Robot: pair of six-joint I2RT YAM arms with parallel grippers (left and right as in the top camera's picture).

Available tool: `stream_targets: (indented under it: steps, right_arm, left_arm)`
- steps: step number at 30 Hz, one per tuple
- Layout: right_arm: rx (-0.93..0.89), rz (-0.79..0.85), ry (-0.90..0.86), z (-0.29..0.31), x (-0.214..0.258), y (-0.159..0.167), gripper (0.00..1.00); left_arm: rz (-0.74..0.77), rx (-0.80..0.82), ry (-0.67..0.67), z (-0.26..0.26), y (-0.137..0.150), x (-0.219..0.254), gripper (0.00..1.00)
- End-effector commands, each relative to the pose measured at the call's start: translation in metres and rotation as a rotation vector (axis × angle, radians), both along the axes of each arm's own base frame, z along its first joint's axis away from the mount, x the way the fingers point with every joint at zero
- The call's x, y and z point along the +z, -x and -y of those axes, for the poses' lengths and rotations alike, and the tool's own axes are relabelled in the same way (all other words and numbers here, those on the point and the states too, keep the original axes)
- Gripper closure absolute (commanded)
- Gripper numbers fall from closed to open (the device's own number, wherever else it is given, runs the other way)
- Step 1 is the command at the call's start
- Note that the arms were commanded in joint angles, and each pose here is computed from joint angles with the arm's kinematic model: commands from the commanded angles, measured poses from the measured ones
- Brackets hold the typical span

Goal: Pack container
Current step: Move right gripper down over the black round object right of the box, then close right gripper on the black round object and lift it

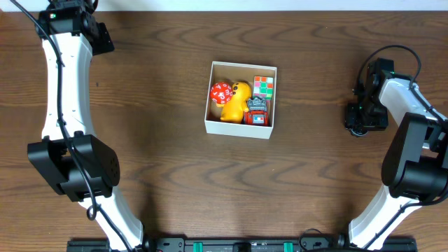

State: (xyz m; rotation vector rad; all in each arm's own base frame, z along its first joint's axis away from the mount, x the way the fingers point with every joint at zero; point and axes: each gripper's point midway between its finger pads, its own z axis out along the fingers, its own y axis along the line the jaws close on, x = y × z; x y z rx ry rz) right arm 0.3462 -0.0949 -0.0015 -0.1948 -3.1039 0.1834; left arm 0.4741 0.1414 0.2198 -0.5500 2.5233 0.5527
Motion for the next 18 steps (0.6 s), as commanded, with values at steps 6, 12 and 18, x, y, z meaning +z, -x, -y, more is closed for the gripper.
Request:
stream_targets:
  steps: [6, 12, 18]
  right_arm:
    - [0.007, 0.017, 0.009, -0.001, 0.014, -0.019, 0.4]
    - [0.045, 0.098, 0.02, -0.01, 0.049, -0.053, 0.42]
    - [0.131, 0.181, -0.009, -0.048, 0.085, -0.083, 0.44]
  left_arm:
    - [0.016, 0.015, -0.017, -0.003, 0.0, 0.008, 0.02]
    - [0.016, 0.015, -0.017, -0.003, 0.0, 0.008, 0.02]
    - [0.016, 0.015, -0.017, -0.003, 0.0, 0.008, 0.02]
